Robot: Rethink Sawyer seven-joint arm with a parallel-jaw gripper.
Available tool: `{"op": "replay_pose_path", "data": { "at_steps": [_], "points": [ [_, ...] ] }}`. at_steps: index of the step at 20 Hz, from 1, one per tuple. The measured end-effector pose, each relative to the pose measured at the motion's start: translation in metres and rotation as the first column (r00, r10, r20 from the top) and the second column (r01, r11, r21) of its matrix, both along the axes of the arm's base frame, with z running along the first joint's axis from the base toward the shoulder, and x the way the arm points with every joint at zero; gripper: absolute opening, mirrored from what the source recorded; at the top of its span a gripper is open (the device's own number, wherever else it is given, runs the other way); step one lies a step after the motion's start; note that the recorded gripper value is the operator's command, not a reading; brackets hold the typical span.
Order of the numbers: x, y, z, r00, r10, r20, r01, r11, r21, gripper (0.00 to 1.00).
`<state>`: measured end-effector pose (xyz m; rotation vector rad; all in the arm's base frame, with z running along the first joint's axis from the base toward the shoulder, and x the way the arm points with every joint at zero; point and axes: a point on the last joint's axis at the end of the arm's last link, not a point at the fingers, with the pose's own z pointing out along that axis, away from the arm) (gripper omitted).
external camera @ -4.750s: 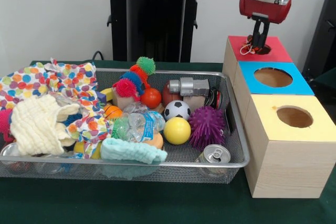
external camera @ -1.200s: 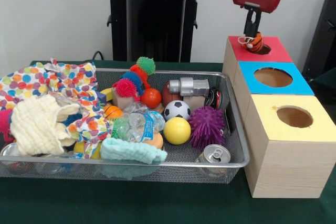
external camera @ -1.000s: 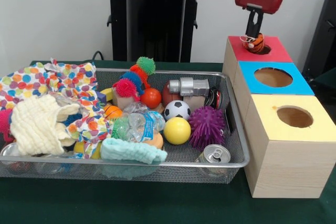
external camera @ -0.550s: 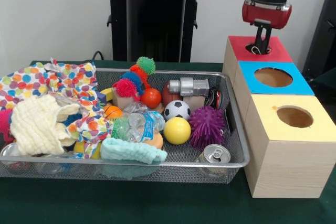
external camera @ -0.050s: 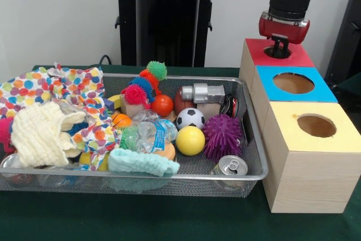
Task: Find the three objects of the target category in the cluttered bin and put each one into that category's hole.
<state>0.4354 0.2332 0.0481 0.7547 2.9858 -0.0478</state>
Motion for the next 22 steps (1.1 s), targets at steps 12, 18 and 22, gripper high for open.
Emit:
{"op": "replay_pose_path", "data": {
  "at_steps": [12, 18, 22],
  "points": [
    [0.006, -0.012, 0.045, 0.9922, -0.05, -0.114, 0.049, 0.9988, -0.007, 0.0],
    [0.022, -0.008, 0.095, 0.9898, -0.054, -0.132, 0.055, 0.9985, 0.002, 0.0],
    [0.039, -0.005, 0.121, 0.9954, -0.053, -0.08, 0.055, 0.9984, 0.017, 0.0]
  ]
}}
